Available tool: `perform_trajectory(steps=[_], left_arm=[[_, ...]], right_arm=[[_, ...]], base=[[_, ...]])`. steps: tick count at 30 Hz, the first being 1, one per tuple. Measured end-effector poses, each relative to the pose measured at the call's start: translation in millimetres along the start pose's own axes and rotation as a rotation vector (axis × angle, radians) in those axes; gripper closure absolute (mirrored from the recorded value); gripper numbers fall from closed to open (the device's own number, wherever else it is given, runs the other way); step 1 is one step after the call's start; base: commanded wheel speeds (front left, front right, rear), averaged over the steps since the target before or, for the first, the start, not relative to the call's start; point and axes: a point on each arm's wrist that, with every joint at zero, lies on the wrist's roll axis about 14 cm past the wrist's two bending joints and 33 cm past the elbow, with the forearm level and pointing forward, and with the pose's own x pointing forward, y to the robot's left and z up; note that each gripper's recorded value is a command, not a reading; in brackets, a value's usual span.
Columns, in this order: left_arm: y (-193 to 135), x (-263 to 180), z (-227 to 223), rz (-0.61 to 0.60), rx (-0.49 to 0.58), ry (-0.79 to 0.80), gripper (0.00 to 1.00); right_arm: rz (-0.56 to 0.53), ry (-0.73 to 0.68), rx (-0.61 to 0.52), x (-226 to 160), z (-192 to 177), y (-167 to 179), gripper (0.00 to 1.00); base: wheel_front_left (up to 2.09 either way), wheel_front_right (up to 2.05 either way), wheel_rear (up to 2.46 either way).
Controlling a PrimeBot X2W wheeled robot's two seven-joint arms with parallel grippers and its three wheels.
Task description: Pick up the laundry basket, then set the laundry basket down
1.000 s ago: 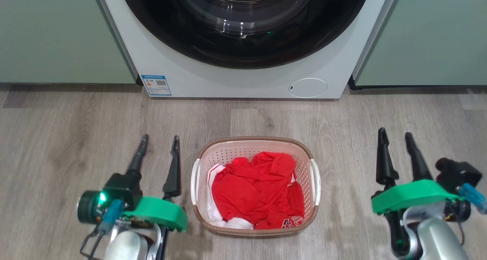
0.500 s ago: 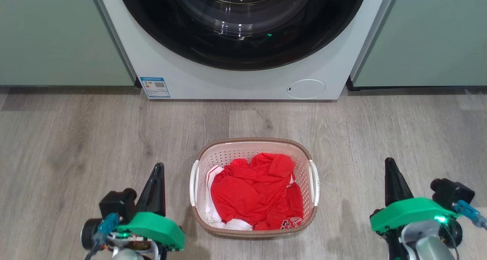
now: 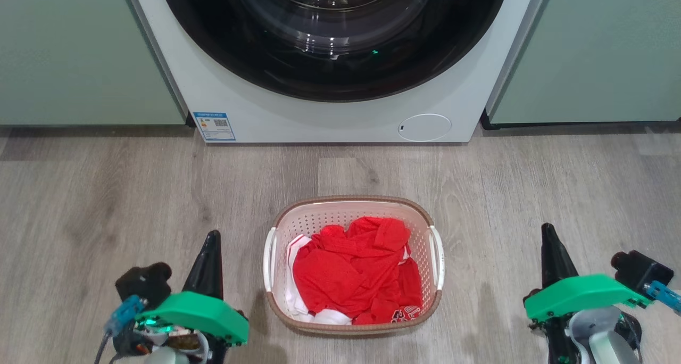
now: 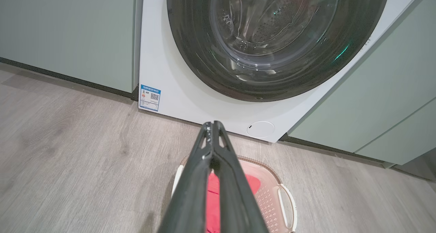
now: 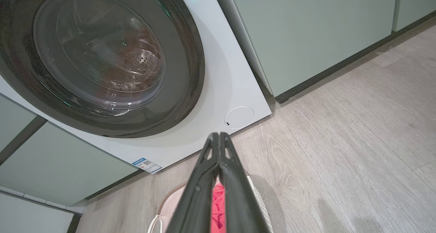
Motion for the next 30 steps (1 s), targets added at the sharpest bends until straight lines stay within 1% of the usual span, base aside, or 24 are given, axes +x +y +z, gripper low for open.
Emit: perform_trajectory(steps=[30], left_arm=[[13.7, 4.4, 4.9, 0.045, -0.34, 0.019, 1.0]], right_arm=[[-0.065, -0.002, 0.267, -4.7, 8.0, -15.1, 1.0]], base=[[0.0, 0.0, 0.0]])
